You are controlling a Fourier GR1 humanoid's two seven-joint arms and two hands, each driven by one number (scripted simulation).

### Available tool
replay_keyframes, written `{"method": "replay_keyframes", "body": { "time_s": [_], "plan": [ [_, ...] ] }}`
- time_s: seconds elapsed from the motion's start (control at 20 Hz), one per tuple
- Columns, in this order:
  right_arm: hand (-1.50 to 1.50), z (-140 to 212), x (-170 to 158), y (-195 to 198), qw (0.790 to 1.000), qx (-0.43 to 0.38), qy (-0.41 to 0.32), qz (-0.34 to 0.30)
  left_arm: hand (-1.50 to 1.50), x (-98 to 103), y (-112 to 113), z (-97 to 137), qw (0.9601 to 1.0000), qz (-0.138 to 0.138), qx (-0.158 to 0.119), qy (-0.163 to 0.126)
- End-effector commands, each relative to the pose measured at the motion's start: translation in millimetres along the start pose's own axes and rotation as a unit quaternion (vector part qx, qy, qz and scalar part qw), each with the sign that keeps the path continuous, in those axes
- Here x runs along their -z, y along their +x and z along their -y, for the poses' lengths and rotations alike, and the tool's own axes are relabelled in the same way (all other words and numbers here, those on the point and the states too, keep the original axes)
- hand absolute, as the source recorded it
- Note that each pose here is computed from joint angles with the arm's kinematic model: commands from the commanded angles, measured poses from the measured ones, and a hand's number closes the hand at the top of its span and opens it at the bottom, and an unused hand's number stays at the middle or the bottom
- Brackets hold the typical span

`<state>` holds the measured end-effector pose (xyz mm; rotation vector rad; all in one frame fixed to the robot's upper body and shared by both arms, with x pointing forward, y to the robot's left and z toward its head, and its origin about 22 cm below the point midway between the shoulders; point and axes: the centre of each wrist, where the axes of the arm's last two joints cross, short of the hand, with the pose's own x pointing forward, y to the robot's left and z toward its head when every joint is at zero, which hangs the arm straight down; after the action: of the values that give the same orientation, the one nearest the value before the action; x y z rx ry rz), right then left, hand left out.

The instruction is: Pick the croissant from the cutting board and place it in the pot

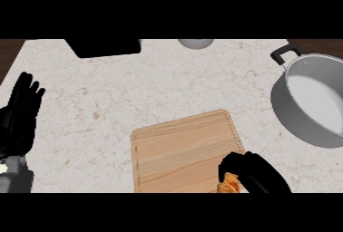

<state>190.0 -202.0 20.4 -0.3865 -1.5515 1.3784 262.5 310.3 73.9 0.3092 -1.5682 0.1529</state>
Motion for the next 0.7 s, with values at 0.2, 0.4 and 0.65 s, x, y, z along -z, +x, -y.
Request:
{"method": "replay_keyframes", "body": {
  "time_s": [0.2, 0.4, 0.65],
  "plan": [
    [1.5, 70.5, -87.4, 25.0, 0.963, 0.032, -0.266, -0.034, 0.0, 1.2, 5.9, 3.8, 0.9999, 0.006, -0.009, -0.007],
    [1.5, 96.6, -132.3, 27.5, 0.945, 0.065, -0.314, -0.065, 0.0, -1.6, 3.6, 9.6, 0.9993, 0.012, -0.005, -0.035],
    [1.5, 122.7, -173.1, -4.9, 0.927, 0.057, -0.355, -0.109, 0.0, -0.4, 11.5, 20.4, 0.999, 0.008, -0.01, -0.044]
  ]
}}
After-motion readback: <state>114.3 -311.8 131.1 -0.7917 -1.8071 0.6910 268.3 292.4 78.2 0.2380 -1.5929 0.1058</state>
